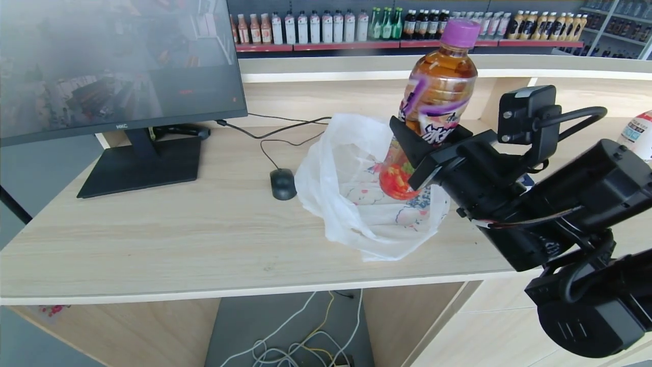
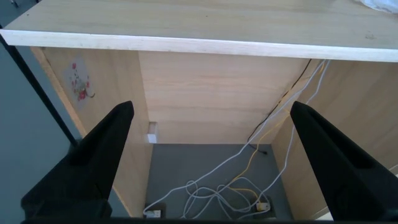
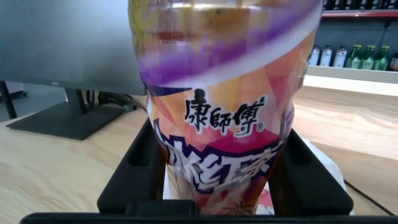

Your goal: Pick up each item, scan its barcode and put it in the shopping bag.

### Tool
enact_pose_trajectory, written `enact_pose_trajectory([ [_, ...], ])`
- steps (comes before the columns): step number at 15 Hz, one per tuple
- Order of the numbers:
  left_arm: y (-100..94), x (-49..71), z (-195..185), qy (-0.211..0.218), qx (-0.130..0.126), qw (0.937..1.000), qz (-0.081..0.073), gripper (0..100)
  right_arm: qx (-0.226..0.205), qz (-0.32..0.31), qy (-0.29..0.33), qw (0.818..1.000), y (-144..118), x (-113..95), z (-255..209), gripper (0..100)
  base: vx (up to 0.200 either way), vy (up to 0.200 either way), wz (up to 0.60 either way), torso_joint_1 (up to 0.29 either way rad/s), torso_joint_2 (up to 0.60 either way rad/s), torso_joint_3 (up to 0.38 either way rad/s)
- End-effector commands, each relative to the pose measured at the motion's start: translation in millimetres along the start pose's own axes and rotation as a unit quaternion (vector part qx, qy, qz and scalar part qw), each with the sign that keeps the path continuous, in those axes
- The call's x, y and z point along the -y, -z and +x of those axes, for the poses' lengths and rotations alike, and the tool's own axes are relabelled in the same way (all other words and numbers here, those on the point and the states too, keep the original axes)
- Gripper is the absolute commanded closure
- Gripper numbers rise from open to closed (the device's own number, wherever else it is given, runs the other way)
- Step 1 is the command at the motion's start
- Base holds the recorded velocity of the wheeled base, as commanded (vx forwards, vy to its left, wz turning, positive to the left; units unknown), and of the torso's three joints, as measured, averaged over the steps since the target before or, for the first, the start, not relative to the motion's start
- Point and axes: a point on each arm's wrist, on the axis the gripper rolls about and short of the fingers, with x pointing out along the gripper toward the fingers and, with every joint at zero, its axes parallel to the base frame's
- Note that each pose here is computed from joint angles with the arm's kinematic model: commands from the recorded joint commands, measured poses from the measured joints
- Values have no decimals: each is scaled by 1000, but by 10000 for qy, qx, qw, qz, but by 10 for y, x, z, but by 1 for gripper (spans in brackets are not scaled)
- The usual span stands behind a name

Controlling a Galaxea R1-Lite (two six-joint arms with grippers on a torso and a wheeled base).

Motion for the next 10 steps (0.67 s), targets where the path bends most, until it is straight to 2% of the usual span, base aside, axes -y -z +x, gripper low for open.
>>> enact_pose_trajectory([
  [1, 0, 0, 1, -4, -5, 10000, -1, 0, -56, -2, 1, 10000, 47, 1, 4, 100, 0, 0, 0, 0, 0, 0],
  [5, 0, 0, 0, -4, 3, 10000, -1, 0, -531, 44, -81, 9985, 183, -16, 82, 100, 0, 0, 0, 0, 0, 0],
  [10, 0, 0, 0, -4, 3, 10000, -1, 0, -567, 84, -35, 9983, 368, -12, 311, 100, 0, 0, 0, 0, 0, 0],
])
